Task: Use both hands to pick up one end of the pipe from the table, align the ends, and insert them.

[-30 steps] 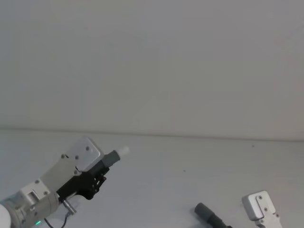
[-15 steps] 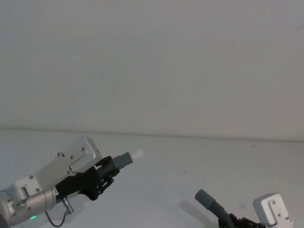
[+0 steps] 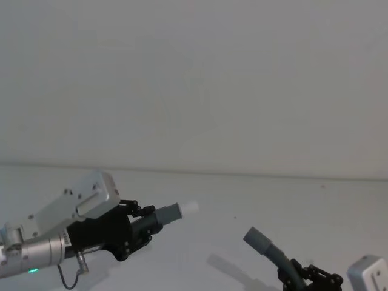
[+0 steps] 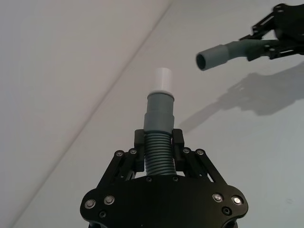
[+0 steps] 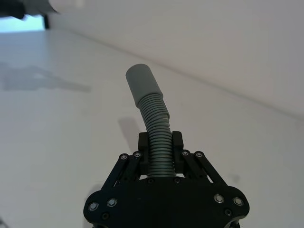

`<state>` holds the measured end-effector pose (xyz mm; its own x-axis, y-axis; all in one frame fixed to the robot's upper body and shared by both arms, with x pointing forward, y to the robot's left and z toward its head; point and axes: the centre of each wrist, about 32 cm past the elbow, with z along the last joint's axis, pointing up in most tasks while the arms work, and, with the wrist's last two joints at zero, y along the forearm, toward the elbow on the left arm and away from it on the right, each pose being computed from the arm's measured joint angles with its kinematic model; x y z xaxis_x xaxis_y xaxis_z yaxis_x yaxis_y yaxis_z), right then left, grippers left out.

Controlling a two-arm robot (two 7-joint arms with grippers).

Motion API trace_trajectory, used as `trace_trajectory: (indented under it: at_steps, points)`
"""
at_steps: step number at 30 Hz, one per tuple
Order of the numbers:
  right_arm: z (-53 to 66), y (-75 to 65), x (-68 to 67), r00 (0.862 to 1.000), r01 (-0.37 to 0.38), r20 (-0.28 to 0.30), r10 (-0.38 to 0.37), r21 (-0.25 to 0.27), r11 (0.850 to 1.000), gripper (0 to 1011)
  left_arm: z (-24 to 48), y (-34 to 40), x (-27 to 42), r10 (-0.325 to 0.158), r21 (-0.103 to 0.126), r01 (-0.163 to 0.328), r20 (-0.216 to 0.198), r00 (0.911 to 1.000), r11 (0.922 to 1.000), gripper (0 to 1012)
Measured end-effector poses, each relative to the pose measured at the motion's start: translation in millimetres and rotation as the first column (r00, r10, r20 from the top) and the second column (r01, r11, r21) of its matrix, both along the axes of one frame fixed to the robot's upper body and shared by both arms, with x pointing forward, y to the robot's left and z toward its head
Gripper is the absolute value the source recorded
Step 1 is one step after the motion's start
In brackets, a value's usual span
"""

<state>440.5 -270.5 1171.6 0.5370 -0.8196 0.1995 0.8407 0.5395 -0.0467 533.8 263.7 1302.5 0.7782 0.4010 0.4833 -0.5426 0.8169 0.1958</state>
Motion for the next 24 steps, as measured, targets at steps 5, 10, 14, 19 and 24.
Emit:
trace_trajectory:
  at_steps: [5, 10, 14, 19, 24]
  points:
    - [-3.4, -11.2, 2.3, 0.995, -0.077, 0.062, 0.076, 0.013, 0.997, 257, 4.9, 4.5, 5.3, -0.047, 0.004, 0.047, -0.015, 0.9988, 0.9989, 305]
    - [-4.8, -20.3, 5.0, 0.983, -0.148, 0.111, 0.145, 0.015, 0.989, 256, 10.6, 8.7, 11.0, -0.09, 0.015, 0.091, -0.032, 0.9954, 0.9958, 305]
    - [-5.9, -28.9, 8.3, 0.964, -0.22, 0.153, 0.216, 0.007, 0.976, 256, 15.3, 11.3, 15.2, -0.117, 0.029, 0.118, -0.045, 0.9921, 0.9926, 305]
    - [-4.9, -38.1, 13.1, 0.94, -0.287, 0.189, 0.285, -0.017, 0.958, 256, 21.4, 13.6, 20.0, -0.147, 0.046, 0.149, -0.057, 0.9875, 0.9877, 305]
    - [-2.2, -44.7, 17.0, 0.917, -0.335, 0.214, 0.336, -0.044, 0.941, 256, 29.3, 15.3, 24.8, -0.178, 0.066, 0.183, -0.07, 0.9815, 0.9809, 305]
